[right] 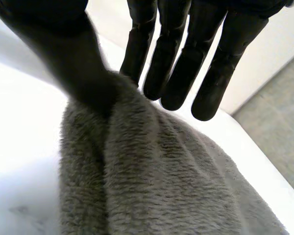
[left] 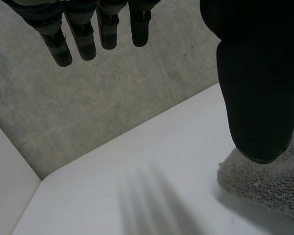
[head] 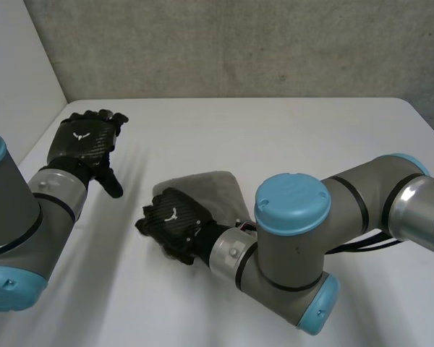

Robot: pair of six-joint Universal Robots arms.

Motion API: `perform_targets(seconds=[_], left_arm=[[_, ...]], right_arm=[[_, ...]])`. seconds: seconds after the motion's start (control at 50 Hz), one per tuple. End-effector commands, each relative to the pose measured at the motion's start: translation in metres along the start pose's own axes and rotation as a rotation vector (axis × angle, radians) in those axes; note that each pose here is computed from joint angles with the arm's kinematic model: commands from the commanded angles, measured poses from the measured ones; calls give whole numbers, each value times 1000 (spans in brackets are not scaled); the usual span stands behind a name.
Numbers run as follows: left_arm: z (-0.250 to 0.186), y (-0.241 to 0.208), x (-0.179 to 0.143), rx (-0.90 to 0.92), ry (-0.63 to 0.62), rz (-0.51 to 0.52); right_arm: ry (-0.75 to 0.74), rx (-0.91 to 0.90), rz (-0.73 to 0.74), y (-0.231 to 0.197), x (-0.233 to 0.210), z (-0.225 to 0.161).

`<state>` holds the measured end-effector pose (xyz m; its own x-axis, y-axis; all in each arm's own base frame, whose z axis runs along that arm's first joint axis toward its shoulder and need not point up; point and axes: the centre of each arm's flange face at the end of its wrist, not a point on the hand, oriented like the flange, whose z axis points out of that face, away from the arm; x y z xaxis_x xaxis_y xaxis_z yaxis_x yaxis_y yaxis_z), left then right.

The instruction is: Fold the towel.

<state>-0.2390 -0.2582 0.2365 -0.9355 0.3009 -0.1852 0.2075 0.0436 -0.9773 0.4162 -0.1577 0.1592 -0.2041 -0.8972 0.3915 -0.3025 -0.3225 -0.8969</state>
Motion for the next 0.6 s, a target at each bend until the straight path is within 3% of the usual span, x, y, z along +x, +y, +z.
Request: perform_targets(seconds=[0.02,0.12,0.22,0.28,0.38,0.6], left_arm=[[5,-8,3,27,7,-2],[7,-15,11,48,30,-34],[7,-5,47,2,132,-125],[6,6,56,-45,155,-135],[3,60,77,-276,180,-102],[1,93,78,-381,138,-71]], right_arm=[[229,-46,54,-9,51,-22],[317,-36,229,-11,76,-48],[413,-61,414,12,108,-64],[407,-80,435,20,107,-62],[347,-209,513,53,101,-47],[295,-293,514,82,94,-26]])
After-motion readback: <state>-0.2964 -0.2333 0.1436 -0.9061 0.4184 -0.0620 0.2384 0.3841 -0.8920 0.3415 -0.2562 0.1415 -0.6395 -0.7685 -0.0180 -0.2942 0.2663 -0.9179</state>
